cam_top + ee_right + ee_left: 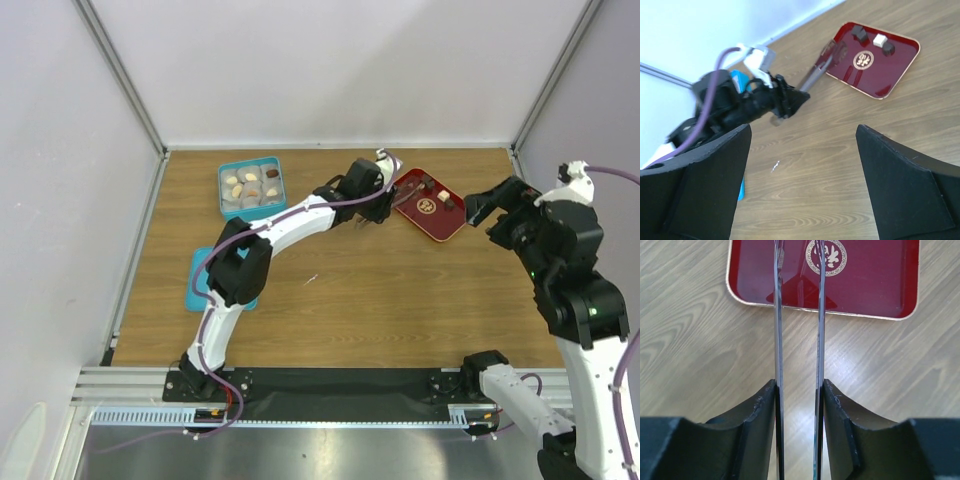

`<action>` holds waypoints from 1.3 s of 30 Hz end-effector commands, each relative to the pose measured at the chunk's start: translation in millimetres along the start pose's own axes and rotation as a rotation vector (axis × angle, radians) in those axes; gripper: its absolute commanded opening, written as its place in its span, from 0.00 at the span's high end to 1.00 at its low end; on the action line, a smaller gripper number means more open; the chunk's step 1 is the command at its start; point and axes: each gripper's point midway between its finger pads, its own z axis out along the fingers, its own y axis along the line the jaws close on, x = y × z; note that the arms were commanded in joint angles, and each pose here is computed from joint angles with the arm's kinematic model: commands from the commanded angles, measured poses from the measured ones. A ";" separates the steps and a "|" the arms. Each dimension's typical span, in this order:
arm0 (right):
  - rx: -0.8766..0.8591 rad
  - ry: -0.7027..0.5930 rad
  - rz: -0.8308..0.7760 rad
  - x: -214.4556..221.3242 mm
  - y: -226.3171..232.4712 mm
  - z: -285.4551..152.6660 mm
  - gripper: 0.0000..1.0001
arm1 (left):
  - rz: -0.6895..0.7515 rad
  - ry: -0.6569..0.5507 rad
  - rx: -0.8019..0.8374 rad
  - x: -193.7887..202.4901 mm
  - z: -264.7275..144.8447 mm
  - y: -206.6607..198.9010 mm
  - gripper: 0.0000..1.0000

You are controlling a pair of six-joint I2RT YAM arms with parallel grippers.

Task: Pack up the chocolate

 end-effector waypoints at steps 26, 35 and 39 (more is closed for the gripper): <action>0.014 -0.074 0.013 -8.2 -7.8 -9.3 0.08 | 0.151 -0.166 0.055 -35.7 73.2 -6.4 0.52; 0.015 -0.080 0.010 -11.9 -5.8 -6.3 0.08 | 0.146 -0.162 0.058 -37.8 77.4 -7.1 0.53; 0.014 -0.079 0.003 -12.6 -4.9 -4.3 0.08 | 0.141 -0.161 0.061 -38.9 76.7 -8.8 0.54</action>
